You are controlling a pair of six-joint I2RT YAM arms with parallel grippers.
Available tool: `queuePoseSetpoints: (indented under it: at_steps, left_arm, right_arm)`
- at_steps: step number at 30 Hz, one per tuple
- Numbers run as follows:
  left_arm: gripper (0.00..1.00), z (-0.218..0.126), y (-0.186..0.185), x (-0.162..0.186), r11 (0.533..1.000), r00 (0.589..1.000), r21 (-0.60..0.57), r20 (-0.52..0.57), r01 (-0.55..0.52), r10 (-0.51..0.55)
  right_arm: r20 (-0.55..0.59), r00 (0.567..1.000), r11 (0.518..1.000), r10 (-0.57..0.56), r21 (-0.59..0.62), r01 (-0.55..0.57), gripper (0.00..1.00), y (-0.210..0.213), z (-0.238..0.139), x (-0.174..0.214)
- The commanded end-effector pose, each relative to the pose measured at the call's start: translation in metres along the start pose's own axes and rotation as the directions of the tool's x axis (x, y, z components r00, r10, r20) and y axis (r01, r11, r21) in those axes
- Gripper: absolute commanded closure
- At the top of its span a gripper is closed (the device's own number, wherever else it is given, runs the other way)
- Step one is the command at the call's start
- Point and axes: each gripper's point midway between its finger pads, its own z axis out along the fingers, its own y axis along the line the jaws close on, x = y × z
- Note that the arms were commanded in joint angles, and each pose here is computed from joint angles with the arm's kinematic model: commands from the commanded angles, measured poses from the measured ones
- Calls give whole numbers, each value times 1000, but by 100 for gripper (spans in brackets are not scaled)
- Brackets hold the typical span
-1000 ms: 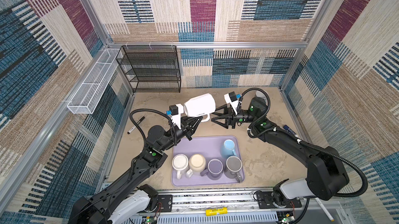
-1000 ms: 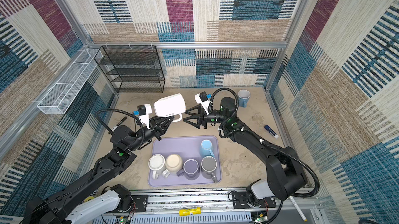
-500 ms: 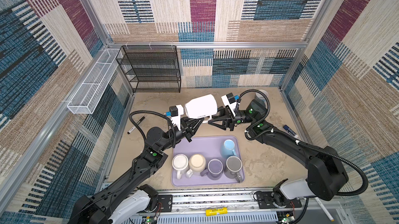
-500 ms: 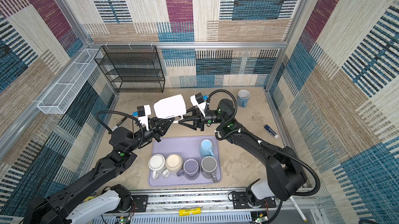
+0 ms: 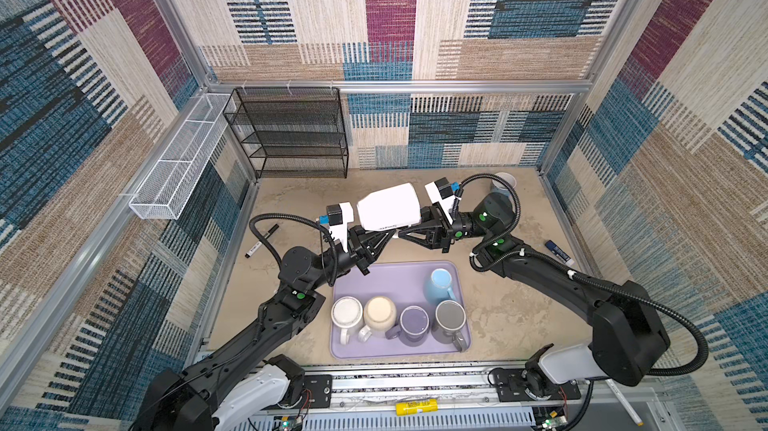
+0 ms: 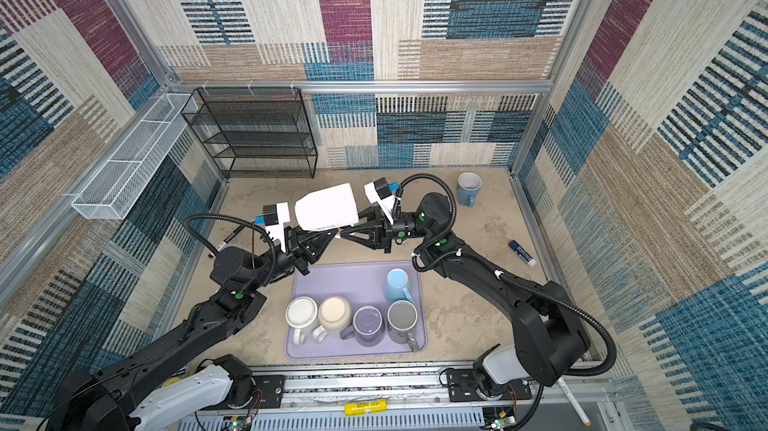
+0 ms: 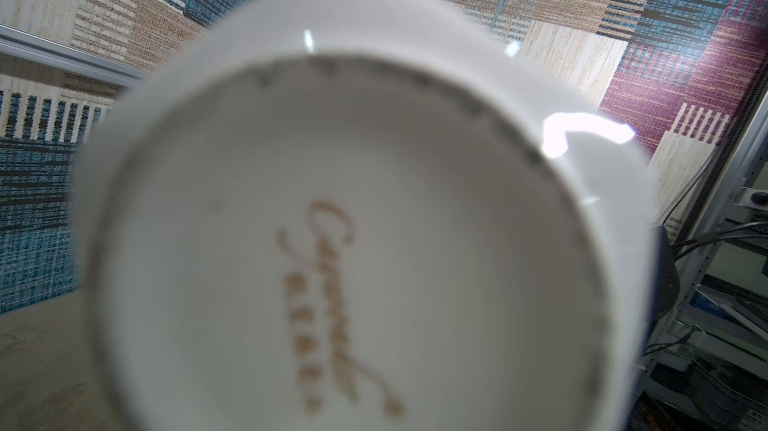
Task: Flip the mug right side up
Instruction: 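Close the right gripper on the white mug's rim and open the left gripper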
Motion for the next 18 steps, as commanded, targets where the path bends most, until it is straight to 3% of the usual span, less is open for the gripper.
queuePoseSetpoints:
  at_steps: [1, 14, 18]
  left_arm:
    - [100, 0, -1, -3, 1000, 999, 7, 20, -25, 25]
    - [100, -2, 1, 3, 999, 999, 10, 29, -34, 33]
    - [100, -2, 2, 4, 999, 999, 10, 25, -36, 35]
  right_arm:
    - [72, 997, 999, -35, -29, 37, 70, 14, -1, -19]
    - [172, 985, 1000, 23, -15, -21, 80, 20, -5, -32]
    - [170, 984, 999, 44, -26, -40, 88, 19, -4, -31]
